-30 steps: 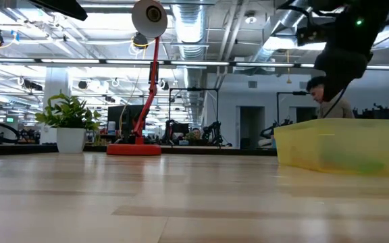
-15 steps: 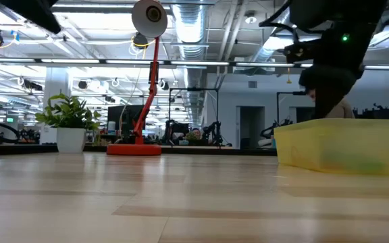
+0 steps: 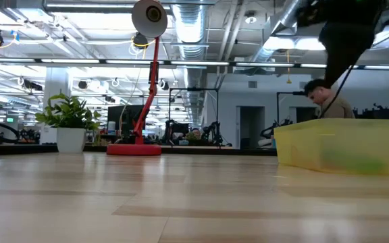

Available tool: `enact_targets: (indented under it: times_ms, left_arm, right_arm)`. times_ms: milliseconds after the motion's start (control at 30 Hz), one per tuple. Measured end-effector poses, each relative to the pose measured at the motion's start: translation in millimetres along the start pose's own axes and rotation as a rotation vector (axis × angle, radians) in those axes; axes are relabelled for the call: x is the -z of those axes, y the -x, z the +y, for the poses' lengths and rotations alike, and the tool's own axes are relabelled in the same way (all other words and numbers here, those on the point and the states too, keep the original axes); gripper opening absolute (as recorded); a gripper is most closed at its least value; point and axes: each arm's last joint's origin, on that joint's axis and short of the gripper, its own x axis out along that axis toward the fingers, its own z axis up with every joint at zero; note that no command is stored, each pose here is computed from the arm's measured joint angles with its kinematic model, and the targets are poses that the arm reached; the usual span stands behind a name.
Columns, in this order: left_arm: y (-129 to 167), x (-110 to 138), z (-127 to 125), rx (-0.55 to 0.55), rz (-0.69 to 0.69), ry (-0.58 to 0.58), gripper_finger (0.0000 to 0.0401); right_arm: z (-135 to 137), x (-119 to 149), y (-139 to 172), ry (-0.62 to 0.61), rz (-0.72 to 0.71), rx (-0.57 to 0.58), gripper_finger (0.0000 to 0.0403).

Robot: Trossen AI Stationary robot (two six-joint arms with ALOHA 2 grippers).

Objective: Pick and place items into bin
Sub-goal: Return to Home Position

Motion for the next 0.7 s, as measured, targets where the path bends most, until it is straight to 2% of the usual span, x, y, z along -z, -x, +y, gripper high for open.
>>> enact_targets:
  times_ms: [100, 233, 400, 533, 700]
  left_arm:
    - [14, -9, 26, -0.008, 0.031, 0.058, 0.0067]
    - [34, -9, 69, -0.004, 0.075, 0.252, 0.0067]
    - [51, 7, 115, -0.016, 0.080, 0.389, 0.0067]
    - [52, 24, 127, -0.001, -0.003, 0.418, 0.0067]
    - [39, 59, 109, 0.072, -0.069, 0.467, 0.0067]
  right_arm:
    - [-19, 14, 18, -0.021, -0.016, 0.028, 0.0083]
    - [-43, 37, 42, -0.083, -0.112, 0.037, 0.0083]
    - [-59, 67, 58, -0.100, -0.390, -0.152, 0.0083]
    - [-62, 90, 50, -0.099, -0.562, -0.345, 0.0083]
    - [-57, 110, 27, -0.067, -0.705, -0.558, 0.0083]
